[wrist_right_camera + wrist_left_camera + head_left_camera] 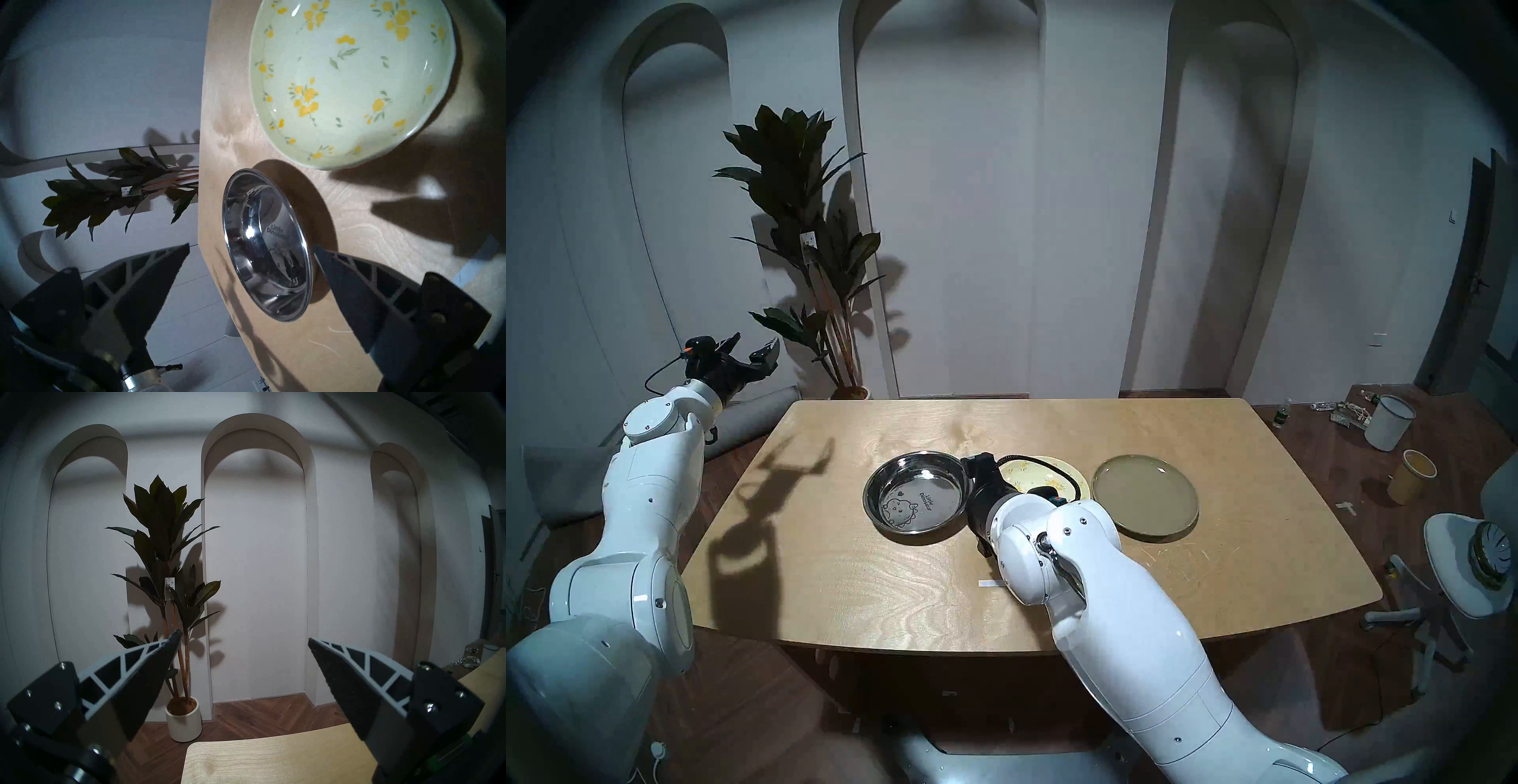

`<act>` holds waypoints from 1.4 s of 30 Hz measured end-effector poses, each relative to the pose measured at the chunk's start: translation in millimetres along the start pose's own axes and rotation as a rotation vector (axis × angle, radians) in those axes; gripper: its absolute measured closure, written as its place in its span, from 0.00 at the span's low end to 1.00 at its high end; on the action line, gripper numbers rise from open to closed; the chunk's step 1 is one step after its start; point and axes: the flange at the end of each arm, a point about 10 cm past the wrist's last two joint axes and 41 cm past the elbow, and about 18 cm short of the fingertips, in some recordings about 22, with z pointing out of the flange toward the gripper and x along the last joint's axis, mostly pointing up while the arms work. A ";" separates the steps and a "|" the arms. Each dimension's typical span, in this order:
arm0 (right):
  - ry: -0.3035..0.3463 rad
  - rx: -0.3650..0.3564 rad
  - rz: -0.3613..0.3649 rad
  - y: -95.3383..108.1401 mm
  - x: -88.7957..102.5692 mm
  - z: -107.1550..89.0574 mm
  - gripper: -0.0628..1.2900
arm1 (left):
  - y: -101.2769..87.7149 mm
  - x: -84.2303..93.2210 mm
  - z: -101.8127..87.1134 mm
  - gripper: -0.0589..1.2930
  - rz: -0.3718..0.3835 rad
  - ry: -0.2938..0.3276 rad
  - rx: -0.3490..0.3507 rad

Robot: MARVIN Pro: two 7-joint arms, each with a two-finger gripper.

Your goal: Stack the plates into one stack

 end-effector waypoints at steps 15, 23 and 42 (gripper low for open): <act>-0.066 -0.048 0.034 8.9 4.5 32.2 0.05 | -1.4 8.2 4.1 0.04 0.016 0.034 -0.017; -0.094 -0.066 0.037 13.1 7.0 49.1 0.05 | -2.1 9.2 4.8 0.04 0.019 0.041 -0.021; -0.165 -0.075 0.032 5.7 9.5 79.3 0.05 | -3.6 10.4 6.0 0.04 0.022 0.051 -0.024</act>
